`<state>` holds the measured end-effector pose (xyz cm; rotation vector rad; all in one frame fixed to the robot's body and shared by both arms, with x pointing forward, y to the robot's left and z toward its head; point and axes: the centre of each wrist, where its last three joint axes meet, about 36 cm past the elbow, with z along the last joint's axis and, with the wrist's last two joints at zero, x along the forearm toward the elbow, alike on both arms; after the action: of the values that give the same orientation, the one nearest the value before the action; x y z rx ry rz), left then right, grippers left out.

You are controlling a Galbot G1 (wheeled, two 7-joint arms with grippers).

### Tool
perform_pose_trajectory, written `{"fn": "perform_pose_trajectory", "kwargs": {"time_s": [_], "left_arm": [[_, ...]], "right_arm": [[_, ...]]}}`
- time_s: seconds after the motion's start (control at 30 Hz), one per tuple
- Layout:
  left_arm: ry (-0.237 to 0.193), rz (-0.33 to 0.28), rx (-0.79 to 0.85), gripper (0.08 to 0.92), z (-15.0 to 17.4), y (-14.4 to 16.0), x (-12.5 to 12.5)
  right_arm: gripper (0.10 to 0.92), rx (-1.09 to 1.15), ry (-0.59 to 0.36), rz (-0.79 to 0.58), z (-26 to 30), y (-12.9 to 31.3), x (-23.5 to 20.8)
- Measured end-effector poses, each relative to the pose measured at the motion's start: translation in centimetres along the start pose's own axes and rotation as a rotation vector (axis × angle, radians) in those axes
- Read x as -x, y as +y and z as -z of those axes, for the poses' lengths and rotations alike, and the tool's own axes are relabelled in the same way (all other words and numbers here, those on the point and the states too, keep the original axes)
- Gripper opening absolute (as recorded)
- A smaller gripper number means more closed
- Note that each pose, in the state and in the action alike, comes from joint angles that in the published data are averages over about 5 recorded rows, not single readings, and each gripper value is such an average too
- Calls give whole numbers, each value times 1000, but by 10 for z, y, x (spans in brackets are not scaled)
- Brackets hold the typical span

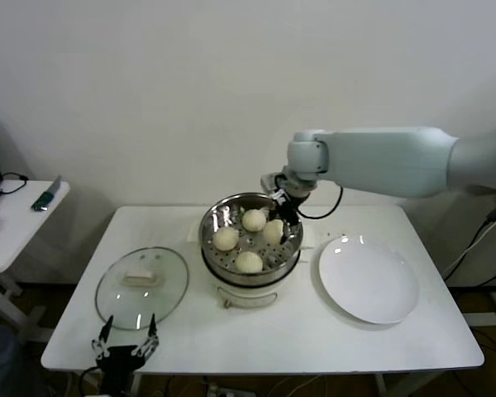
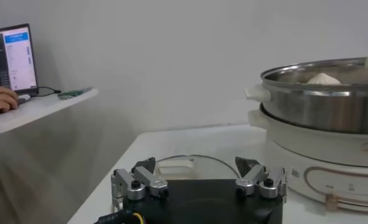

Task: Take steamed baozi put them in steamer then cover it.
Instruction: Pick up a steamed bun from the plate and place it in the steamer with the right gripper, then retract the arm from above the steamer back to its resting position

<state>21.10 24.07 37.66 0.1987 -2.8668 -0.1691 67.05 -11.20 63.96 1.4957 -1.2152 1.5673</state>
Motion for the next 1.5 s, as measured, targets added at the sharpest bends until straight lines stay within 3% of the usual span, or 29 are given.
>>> {"fn": "perform_pose_trajectory", "kwargs": {"time_s": [0.57, 0.87, 1.2, 1.5], "left_arm": [[1, 1, -8, 823, 0, 1, 4], [4, 0, -8, 823, 0, 2, 4], [4, -5, -3, 823, 4, 3, 3], [-2, -11, 10, 823, 9, 5, 5]], "right_arm": [[683, -25, 60, 11, 5, -7, 46], [818, -17, 35, -6, 6, -10, 41], [823, 81, -76, -79, -11, -15, -9], [823, 292, -295, -299, -51, 20, -25]]}}
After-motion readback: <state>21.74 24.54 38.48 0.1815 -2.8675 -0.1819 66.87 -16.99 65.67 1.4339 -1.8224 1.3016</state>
